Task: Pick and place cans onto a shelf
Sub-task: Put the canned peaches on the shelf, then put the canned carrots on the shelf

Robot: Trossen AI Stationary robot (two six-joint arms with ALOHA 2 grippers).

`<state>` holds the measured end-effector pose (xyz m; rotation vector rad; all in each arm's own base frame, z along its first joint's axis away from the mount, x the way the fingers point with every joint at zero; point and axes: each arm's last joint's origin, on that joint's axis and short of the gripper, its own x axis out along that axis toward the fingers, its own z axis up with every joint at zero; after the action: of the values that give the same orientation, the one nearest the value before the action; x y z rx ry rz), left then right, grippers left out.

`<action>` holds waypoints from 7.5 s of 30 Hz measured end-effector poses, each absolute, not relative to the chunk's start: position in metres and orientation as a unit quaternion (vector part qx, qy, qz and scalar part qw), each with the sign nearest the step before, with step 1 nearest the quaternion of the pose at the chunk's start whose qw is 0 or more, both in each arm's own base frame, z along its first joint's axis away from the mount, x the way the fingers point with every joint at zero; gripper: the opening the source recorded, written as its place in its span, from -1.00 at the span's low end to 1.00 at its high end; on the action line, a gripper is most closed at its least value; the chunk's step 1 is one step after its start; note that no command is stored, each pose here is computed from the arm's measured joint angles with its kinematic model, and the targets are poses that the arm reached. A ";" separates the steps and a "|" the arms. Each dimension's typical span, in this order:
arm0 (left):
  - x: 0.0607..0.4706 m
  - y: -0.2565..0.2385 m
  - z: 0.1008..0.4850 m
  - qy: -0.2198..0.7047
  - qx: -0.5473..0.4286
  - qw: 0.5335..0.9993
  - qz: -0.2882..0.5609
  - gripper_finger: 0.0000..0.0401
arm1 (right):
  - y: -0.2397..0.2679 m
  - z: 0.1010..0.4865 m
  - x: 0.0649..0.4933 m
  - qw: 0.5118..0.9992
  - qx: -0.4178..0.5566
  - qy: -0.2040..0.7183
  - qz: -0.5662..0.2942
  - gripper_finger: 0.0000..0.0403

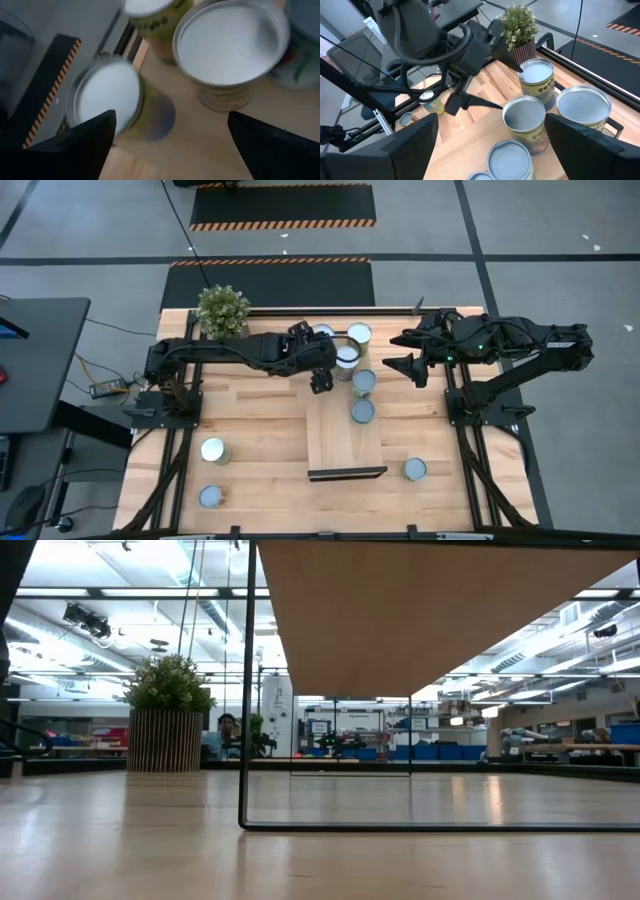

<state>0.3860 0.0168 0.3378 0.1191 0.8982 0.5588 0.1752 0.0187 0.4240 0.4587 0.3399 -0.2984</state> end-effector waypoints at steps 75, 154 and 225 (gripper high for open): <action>0.132 -0.124 0.249 0.614 -0.420 0.617 0.256 0.94 | 0.036 0.427 0.183 0.963 0.201 0.154 -0.092 0.85; 0.290 0.032 0.330 0.619 -0.162 0.766 0.063 0.55 | 0.007 0.425 0.187 0.955 0.209 0.157 -0.144 0.85; 0.395 0.000 0.352 0.517 0.212 0.829 0.030 0.94 | 0.008 0.427 0.188 0.954 0.219 0.148 -0.142 0.85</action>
<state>0.3952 0.0004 0.3522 0.4502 1.0969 0.0643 0.1881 0.0076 0.4266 0.4447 0.3002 -0.2880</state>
